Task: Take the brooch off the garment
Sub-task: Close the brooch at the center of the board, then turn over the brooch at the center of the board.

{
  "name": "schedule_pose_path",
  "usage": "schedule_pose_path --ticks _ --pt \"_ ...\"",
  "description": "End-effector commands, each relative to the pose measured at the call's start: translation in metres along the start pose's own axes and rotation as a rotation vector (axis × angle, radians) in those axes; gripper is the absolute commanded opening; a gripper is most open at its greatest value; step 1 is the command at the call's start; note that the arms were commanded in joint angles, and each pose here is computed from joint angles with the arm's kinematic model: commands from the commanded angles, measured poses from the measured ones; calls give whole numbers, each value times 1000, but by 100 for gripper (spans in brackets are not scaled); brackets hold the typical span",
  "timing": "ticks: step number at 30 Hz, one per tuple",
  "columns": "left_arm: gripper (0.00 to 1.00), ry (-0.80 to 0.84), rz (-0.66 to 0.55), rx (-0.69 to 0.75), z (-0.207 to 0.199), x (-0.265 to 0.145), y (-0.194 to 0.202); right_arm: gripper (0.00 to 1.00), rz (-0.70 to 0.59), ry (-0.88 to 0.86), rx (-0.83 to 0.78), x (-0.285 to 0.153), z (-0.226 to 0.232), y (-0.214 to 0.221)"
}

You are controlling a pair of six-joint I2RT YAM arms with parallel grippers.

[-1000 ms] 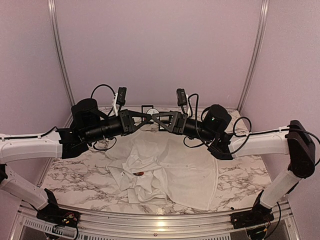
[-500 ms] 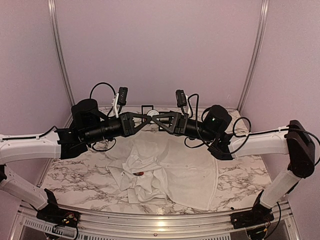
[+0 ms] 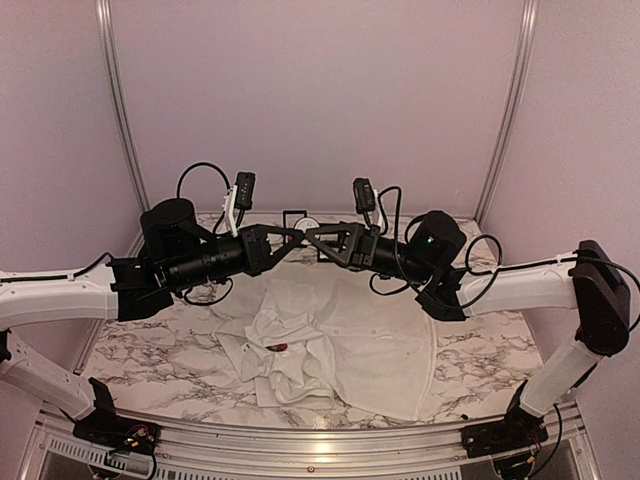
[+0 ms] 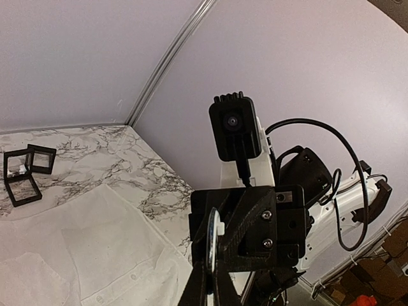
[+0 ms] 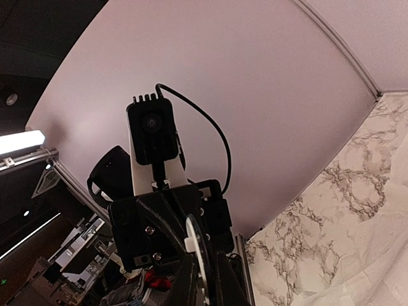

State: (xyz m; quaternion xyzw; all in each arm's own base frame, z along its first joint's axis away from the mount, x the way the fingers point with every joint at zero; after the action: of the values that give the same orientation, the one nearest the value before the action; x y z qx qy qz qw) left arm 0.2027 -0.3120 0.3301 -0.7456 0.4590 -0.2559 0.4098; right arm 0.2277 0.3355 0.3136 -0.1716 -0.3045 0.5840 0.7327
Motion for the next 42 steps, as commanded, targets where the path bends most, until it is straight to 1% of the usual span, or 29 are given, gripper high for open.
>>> schedule_pose_path --ticks 1,9,14,18,21,24,26,28,32,37,42 --pt "0 49 -28 -5 -18 -2 -5 8 -31 19 25 1 -6 -2" --pt "0 21 -56 -48 -15 -3 -2 10 -45 22 4 1 -5 -5" --pt "0 -23 -55 -36 -12 -7 -3 16 -47 35 -35 1 2 -10" --pt "0 -51 -50 -29 -9 -9 -2 25 -55 47 -66 -1 9 -14" --pt "0 -74 -44 -18 -6 -11 -2 29 -55 54 -82 -3 13 -15" --pt "0 -102 -32 8 -2 -12 -3 35 -54 61 -90 -6 17 -15" --pt "0 -110 -23 37 1 -14 -5 36 -52 77 -96 -8 19 -15" --pt "0 -124 -5 100 4 -16 -6 38 -48 81 -101 -10 22 -16" --pt "0 -137 43 280 3 -18 -8 39 -49 119 -104 -12 27 -20" --pt "0 -164 64 537 0 -22 -16 39 -17 140 -75 -6 32 -27" --pt "0 -264 74 834 1 -27 -26 38 -15 182 -38 -10 35 -37"
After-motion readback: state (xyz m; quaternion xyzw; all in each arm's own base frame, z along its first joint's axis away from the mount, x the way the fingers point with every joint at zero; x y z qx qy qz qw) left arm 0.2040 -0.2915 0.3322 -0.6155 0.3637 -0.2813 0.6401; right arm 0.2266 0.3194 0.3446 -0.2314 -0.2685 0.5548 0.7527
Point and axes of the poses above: each gripper's point midway between its finger pads, its own x axis out along the fingers, its own z axis along the line the jaws close on, y = z × x, the point moved 7 cm from there along -x, back along the fingers, and after that the axes turned 3 degrees about x, right-handed, at the moved point
